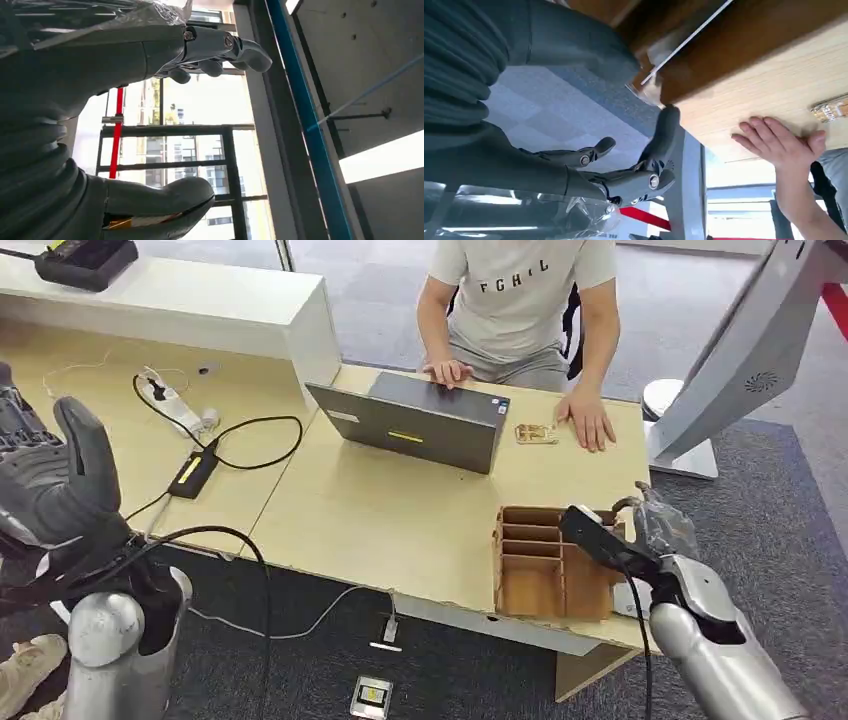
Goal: Pass the card to the sensor for recognition and then transmit it.
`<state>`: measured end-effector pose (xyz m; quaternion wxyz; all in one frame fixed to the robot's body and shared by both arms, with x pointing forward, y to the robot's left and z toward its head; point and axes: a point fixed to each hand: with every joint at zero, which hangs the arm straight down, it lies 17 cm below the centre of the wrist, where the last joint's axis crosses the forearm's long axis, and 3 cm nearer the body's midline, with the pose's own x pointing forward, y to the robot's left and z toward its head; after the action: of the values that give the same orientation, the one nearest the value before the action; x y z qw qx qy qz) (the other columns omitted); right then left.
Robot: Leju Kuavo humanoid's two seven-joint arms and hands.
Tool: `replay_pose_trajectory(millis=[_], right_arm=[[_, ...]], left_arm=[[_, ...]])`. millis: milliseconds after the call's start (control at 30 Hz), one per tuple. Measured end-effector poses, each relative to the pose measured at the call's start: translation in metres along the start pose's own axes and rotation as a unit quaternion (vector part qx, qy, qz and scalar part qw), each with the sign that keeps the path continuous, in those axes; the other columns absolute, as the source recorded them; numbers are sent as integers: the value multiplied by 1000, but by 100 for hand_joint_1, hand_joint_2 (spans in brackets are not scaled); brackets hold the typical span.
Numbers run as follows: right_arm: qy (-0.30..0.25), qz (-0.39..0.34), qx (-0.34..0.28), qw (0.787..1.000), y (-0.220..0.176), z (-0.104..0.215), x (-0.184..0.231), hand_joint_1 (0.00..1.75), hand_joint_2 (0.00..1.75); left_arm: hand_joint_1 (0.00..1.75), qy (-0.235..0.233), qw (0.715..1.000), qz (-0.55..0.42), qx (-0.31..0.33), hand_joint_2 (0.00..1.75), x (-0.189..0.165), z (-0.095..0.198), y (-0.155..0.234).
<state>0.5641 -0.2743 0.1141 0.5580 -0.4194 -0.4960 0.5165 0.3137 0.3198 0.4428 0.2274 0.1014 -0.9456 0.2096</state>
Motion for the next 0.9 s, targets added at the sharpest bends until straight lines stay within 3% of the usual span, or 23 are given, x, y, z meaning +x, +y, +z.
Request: replay_pose_trajectory(millis=[200,233,267,300,333,367,900], right_arm=[[3,-2,-2,1000,-1,3,-6,157,175],[3,-4,-2,1000,0,4,-6,141,175],[3,-8,-1,1000,1,5,-6,93,175],[2,-10,0,1000,2,5,-6,93,175],[2,-11,0,1000,2,6,-5,26,175],[1,-12,0,1000,2,6,-4,0,175],[12,-26,-32,999,-17,6,-11,0,175]], left_arm=[[0,0,1000,1,-1,175,0,-2,-1],[0,-1,1000,2,-1,175,0,-2,-2],[0,-1,1000,4,0,175,1,-3,-2],[0,-2,1000,4,-1,175,1,-3,-3],[0,-3,1000,5,0,175,1,-4,-3],[0,-2,1000,6,0,175,1,-4,-3],[0,2,1000,8,-4,175,-2,-3,-7]])
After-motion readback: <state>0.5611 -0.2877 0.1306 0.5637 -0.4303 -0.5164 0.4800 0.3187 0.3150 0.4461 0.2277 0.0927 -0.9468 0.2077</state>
